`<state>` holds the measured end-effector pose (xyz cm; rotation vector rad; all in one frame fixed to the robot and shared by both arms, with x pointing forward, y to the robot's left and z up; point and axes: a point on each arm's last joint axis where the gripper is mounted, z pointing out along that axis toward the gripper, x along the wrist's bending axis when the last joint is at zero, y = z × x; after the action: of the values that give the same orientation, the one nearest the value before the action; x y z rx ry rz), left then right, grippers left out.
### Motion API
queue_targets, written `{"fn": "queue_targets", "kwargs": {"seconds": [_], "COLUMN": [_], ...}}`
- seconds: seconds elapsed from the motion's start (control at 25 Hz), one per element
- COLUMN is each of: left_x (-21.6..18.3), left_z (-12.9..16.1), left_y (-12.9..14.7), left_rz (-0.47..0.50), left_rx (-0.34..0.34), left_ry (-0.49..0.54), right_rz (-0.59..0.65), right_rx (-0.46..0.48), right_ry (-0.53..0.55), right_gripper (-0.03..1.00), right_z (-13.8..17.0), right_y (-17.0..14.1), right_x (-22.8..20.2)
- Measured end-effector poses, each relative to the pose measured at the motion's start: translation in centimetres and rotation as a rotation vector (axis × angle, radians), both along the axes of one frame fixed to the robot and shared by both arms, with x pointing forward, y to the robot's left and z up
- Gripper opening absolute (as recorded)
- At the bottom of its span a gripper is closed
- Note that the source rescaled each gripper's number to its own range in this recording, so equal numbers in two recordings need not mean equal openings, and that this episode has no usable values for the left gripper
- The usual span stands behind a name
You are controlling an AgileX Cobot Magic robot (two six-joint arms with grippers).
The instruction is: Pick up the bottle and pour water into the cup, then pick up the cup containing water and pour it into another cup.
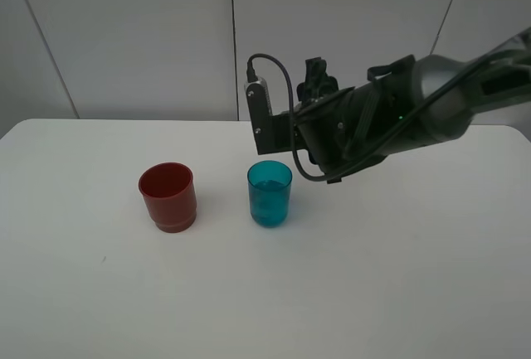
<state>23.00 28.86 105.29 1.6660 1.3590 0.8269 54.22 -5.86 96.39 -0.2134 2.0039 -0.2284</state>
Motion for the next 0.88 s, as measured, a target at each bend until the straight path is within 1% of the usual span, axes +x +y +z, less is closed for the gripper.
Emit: {"fn": "queue_targets", "kwargs": {"seconds": [0.16,0.36,0.68,0.88], "left_x": [0.0,0.0,0.0,0.0], "left_z": [0.0,0.0,0.0,0.0], "left_y": [0.0,0.0,0.0,0.0], "left_rz": [0.000,0.000,0.000,0.000], "left_rx": [0.000,0.000,0.000,0.000], "left_ry": [0.000,0.000,0.000,0.000], "right_rz": [-0.034,-0.080,-0.201,-0.276], "right_rx": [0.138,0.301,0.652,0.866], "right_ry": [0.021,0.018,0.061,0.102], "right_gripper": [0.00,0.00,0.00,0.00], "right_z": [0.5,2.2,5.2,6.3], "right_y": [0.1,-0.2,-2.2,-3.9], "right_x": [-0.3,-0.6,-0.3,0.5]}}
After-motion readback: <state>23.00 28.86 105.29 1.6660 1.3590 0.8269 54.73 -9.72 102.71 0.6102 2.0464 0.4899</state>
